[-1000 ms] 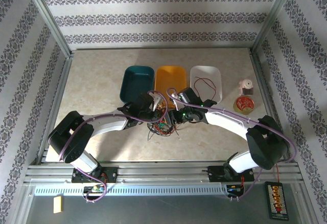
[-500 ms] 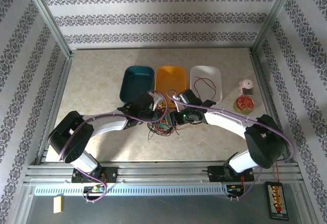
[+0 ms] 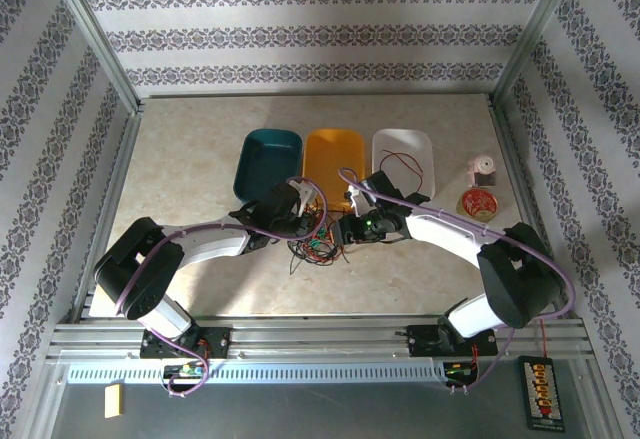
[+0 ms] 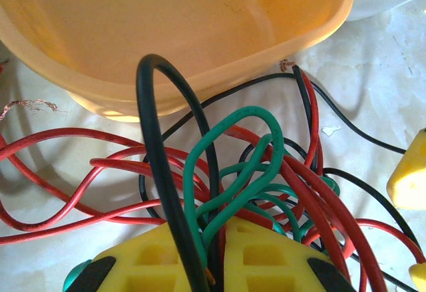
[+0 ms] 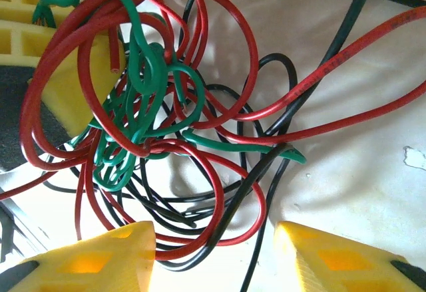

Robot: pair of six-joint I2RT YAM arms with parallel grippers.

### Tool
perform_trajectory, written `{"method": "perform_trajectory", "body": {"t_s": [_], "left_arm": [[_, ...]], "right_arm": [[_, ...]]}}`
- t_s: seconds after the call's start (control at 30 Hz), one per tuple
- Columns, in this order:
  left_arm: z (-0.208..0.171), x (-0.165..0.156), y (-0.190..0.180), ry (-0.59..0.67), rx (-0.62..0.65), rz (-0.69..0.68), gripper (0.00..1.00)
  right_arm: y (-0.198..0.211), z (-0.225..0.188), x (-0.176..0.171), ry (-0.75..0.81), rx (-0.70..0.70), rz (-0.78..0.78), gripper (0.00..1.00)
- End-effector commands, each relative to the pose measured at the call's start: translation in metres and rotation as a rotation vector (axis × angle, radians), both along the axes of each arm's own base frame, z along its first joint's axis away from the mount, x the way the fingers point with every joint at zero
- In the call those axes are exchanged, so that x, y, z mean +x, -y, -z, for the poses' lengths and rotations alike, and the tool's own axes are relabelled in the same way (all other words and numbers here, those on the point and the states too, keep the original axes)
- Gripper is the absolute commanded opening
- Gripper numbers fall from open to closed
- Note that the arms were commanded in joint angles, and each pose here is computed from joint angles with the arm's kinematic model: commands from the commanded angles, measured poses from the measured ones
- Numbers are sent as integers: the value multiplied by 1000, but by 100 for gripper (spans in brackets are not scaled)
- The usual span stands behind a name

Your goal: Untangle the cables

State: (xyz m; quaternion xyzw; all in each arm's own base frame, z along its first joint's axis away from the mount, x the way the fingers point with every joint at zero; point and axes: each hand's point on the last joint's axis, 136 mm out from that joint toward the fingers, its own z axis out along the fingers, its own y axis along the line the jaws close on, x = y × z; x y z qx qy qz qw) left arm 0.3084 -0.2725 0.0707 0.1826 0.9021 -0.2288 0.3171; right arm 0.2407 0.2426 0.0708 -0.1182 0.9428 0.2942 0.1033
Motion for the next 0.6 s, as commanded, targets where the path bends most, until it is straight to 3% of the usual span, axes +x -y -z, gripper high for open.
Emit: {"method": "perform_trajectory", "body": {"t_s": [0.0,0.27,0.57], "left_arm": [[-6,12,-6,35,-20,-57,7],[-5,13,-4,32,-23,-53,7],[-7,9,1,24,-34,-18,7]], "right_arm": [[-3,-13,-3,43,23,-17,50],[-27,-33,-27,83,72,-152,49],[-26,-41,-12,264,-80,-208,55]]}}
